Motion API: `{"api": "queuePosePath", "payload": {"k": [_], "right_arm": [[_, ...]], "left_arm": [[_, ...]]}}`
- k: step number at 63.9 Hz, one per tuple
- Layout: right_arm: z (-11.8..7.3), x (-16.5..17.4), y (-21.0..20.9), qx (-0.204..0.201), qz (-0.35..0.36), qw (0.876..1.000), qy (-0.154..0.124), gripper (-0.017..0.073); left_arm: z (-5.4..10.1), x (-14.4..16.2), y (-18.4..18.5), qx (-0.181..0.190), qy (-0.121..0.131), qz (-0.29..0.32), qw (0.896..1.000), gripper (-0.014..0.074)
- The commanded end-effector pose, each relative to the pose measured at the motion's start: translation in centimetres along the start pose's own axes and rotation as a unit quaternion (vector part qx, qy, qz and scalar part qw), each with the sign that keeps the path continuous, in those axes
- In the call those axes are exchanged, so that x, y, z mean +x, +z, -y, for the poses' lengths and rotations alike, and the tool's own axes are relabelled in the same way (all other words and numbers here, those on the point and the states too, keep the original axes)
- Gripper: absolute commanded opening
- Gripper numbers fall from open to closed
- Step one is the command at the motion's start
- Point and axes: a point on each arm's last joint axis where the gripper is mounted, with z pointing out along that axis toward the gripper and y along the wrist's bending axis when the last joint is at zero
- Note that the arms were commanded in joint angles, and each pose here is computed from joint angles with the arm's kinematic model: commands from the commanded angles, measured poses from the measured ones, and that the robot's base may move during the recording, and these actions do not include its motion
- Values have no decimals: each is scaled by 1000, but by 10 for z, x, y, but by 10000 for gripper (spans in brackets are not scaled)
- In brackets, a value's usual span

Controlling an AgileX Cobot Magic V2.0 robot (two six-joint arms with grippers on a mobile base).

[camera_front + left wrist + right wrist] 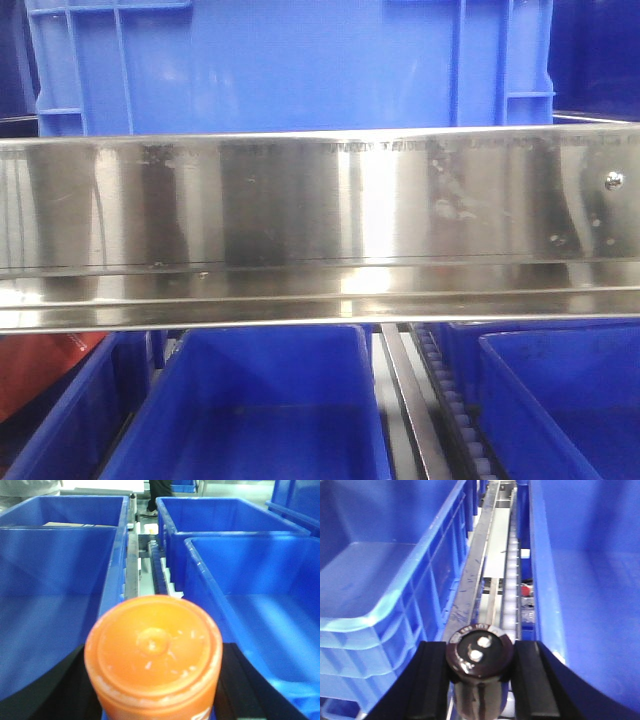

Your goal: Place cylindrical capacitor in blue bin on shelf

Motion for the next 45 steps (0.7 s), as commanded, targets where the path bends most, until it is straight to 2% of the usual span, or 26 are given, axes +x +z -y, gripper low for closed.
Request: {"api": "queuePosePath", "payload": {"k": [1, 6, 13, 18, 25, 30, 35, 39, 45], "right_arm": [[-2, -5, -4, -5, 21, 1000, 2, -162], [-2, -5, -4, -6, 25, 1000, 3, -162], [-3, -7, -4, -10, 33, 999, 7, -162], [-3, -8, -4, -14, 41, 999, 12, -162], [-3, -10, -4, -14, 52, 998, 13, -162], [-3, -11, -4, -14, 54, 998, 14, -162], [-3, -11, -4, -15, 53, 998, 15, -162], [-3, -11, -4, -16, 53, 998, 16, -162], [-3, -11, -4, -16, 53, 998, 16, -162]], "left_arm": [[6, -14, -2, 29, -3, 32, 999, -111], [16, -26, 11, 76, 23, 26, 997, -111], [29, -43, 34, 142, 15, 14, 990, -111], [39, -52, 59, 185, 21, -9, 983, -111], [60, -61, 89, 233, 45, -37, 971, -111], [82, -61, 112, 263, 66, -51, 961, -111], [104, -59, 134, 280, 93, -64, 953, -111], [125, -53, 151, 289, 124, -76, 946, -111], [146, -40, 179, 285, 164, -95, 940, -111]]}}
